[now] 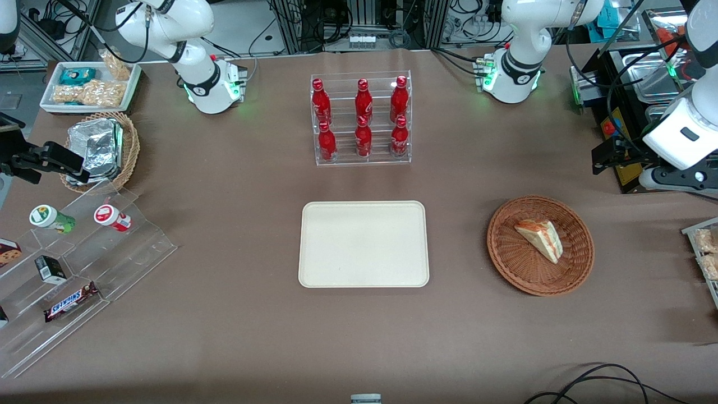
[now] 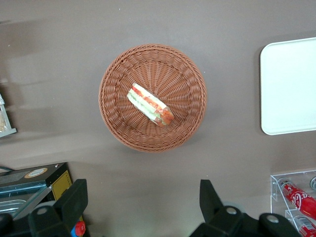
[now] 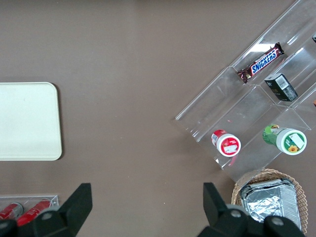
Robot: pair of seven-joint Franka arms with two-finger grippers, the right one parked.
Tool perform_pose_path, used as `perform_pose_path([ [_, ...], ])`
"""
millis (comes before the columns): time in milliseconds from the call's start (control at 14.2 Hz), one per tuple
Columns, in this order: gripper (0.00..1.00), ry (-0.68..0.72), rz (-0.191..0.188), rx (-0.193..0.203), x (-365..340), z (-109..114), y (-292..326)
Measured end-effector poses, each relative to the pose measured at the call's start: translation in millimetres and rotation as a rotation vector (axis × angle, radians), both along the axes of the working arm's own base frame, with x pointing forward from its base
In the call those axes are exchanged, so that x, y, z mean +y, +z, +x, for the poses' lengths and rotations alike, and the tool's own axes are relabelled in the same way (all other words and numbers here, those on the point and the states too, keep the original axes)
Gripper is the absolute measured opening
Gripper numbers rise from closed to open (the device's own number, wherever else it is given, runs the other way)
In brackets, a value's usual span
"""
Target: Place sandwich from basket to tray
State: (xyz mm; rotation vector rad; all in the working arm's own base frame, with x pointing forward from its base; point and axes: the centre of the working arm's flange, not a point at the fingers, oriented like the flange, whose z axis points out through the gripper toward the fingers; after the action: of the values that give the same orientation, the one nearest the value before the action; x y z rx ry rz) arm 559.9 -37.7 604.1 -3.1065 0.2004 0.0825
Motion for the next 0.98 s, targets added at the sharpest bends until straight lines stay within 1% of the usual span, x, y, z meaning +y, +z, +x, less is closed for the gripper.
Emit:
perform_pose_path([
  [211, 1.0, 0.002, 0.001, 0.01, 0.9, -0.8, -2.6],
  [351, 1.0, 0.003, 0.003, 0.038, 1.4, -3.8, -5.5],
  [421, 1.0, 0.003, 0.003, 0.046, 1.4, -4.6, -6.7],
  [982, 1.0, 0.001, 0.006, 0.087, 0.1, -6.4, -18.7],
])
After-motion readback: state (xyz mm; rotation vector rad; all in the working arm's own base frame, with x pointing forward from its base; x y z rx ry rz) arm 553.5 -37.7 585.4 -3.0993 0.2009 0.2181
